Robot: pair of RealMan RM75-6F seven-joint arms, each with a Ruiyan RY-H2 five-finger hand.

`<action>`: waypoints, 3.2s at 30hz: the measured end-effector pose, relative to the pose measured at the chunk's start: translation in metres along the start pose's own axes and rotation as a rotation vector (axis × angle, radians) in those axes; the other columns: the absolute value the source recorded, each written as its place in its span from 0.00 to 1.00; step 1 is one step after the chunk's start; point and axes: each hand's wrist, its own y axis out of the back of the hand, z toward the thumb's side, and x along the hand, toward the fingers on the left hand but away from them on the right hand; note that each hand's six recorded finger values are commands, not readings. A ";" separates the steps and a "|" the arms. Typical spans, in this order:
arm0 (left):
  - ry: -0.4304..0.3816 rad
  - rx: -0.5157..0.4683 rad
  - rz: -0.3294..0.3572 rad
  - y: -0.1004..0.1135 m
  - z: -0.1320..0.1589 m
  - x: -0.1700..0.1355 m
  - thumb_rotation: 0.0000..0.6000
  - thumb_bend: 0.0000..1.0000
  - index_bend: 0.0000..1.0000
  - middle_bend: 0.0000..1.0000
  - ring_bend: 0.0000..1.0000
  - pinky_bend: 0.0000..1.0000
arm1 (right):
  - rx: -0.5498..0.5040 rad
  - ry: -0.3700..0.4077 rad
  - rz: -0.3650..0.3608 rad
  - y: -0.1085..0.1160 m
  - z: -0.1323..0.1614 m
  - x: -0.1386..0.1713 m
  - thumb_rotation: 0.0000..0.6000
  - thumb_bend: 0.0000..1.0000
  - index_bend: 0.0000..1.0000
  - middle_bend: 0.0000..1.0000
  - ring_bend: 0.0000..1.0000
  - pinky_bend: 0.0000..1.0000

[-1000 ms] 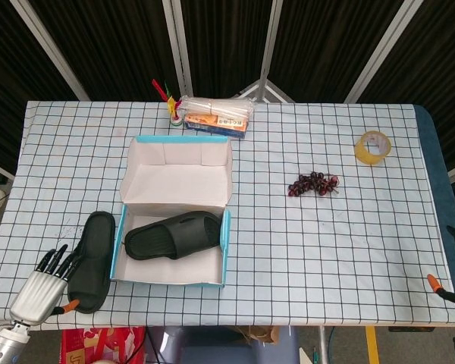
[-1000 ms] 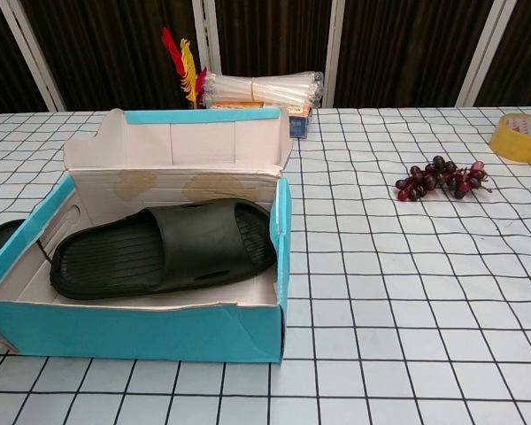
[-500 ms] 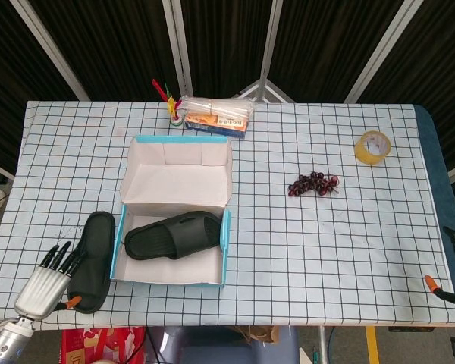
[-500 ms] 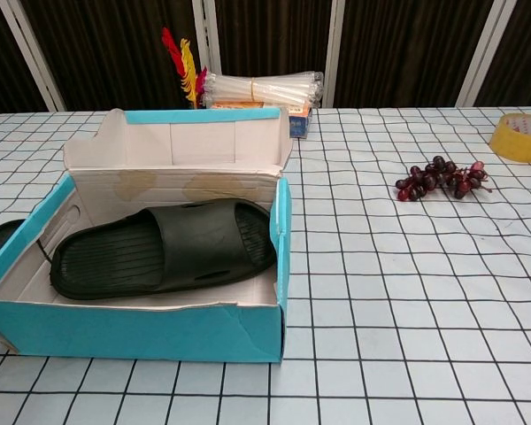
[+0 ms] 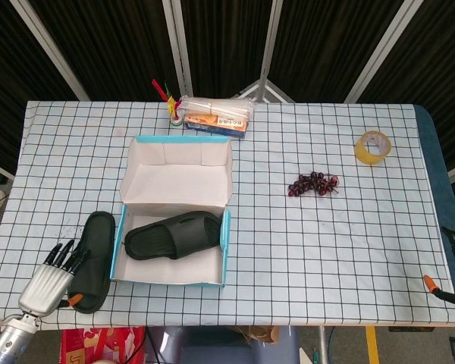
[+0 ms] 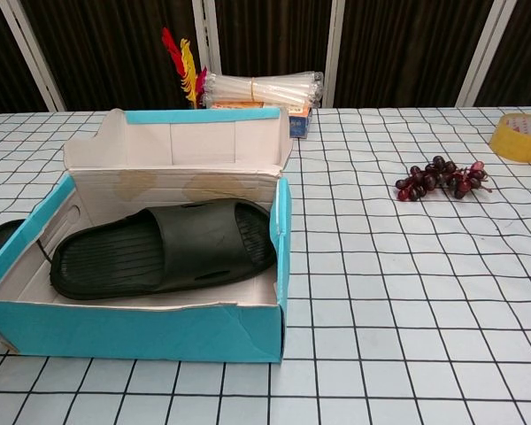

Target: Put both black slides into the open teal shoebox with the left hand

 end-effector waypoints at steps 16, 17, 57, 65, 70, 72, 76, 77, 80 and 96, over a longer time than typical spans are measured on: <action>0.009 -0.013 0.022 0.002 -0.005 0.002 1.00 0.32 0.36 0.35 0.00 0.13 | 0.001 0.003 0.008 -0.002 0.001 0.000 1.00 0.31 0.03 0.11 0.19 0.13; 0.010 -0.014 0.025 0.003 -0.005 0.002 1.00 0.32 0.36 0.36 0.00 0.13 | 0.000 0.003 0.008 -0.002 0.001 0.000 1.00 0.31 0.03 0.11 0.19 0.13; -0.263 0.576 0.628 0.234 -0.036 0.009 1.00 0.34 0.44 0.38 0.01 0.13 | -0.018 0.006 -0.003 0.001 0.001 0.007 1.00 0.31 0.03 0.11 0.19 0.13; -0.533 0.822 0.604 0.232 0.019 0.041 1.00 0.35 0.45 0.39 0.01 0.13 | -0.025 0.000 -0.025 0.005 -0.002 0.008 1.00 0.31 0.03 0.11 0.19 0.13; -0.689 0.949 0.628 0.224 0.051 0.055 1.00 0.35 0.46 0.40 0.01 0.13 | -0.024 0.000 -0.025 0.005 -0.002 0.007 1.00 0.31 0.03 0.11 0.19 0.13; -0.732 0.974 0.650 0.223 0.062 0.060 1.00 0.35 0.46 0.40 0.01 0.13 | -0.024 -0.002 -0.024 0.005 -0.003 0.007 1.00 0.31 0.03 0.11 0.19 0.13; -0.779 0.951 0.696 0.221 0.080 0.067 1.00 0.35 0.46 0.41 0.02 0.13 | -0.028 -0.008 -0.028 0.006 -0.005 0.006 1.00 0.31 0.03 0.11 0.19 0.13; -0.789 0.944 0.701 0.219 0.084 0.068 1.00 0.35 0.46 0.41 0.02 0.13 | -0.030 -0.010 -0.029 0.007 -0.005 0.006 1.00 0.31 0.03 0.11 0.19 0.13; -0.825 0.938 0.695 0.206 0.090 0.071 1.00 0.35 0.46 0.41 0.02 0.14 | -0.033 -0.011 -0.029 0.007 -0.006 0.006 1.00 0.31 0.03 0.11 0.19 0.13; -0.853 0.897 0.649 0.169 0.087 0.071 1.00 0.37 0.47 0.41 0.02 0.14 | -0.032 -0.011 -0.028 0.008 -0.006 0.005 1.00 0.31 0.03 0.11 0.19 0.13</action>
